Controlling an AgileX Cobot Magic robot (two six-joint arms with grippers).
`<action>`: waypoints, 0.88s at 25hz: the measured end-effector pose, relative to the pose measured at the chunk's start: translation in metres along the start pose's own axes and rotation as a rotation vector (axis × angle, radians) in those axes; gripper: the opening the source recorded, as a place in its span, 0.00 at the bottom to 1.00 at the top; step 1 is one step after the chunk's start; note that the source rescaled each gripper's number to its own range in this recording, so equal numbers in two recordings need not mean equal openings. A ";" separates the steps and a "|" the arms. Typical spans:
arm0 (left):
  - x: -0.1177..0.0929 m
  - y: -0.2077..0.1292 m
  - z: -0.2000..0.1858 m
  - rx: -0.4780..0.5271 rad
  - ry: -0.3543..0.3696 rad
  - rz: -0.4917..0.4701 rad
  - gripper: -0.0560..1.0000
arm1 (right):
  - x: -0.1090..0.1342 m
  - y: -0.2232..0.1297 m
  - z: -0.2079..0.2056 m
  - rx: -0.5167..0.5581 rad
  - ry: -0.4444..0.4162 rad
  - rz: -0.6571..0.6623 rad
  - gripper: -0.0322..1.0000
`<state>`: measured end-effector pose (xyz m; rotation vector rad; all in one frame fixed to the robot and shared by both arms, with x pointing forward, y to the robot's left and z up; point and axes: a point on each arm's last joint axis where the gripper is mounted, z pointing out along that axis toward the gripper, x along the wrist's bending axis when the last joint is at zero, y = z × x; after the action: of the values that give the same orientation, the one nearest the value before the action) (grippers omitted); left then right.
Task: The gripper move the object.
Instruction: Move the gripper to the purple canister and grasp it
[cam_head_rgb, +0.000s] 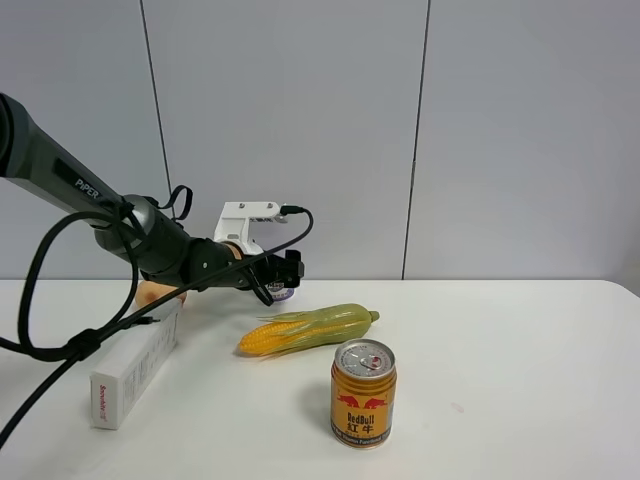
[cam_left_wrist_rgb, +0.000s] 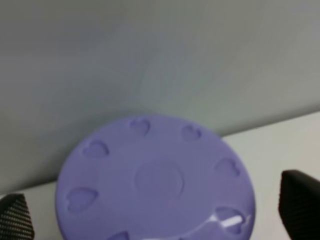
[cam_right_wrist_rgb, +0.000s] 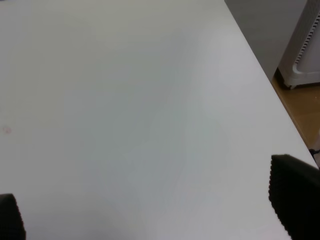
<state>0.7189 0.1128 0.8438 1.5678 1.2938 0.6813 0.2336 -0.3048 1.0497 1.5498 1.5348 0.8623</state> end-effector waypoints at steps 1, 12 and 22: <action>0.001 -0.003 0.001 0.004 0.001 0.000 1.00 | 0.000 0.000 0.000 0.000 0.000 0.000 1.00; -0.002 0.005 0.019 -0.015 -0.008 0.005 1.00 | 0.000 0.000 0.000 0.000 0.000 0.000 1.00; -0.002 0.004 0.020 -0.005 -0.007 0.006 0.10 | 0.000 0.000 0.000 0.000 0.000 0.000 1.00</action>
<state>0.7368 0.1051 0.8397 1.5699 1.2818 0.6819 0.2336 -0.3048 1.0497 1.5498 1.5348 0.8623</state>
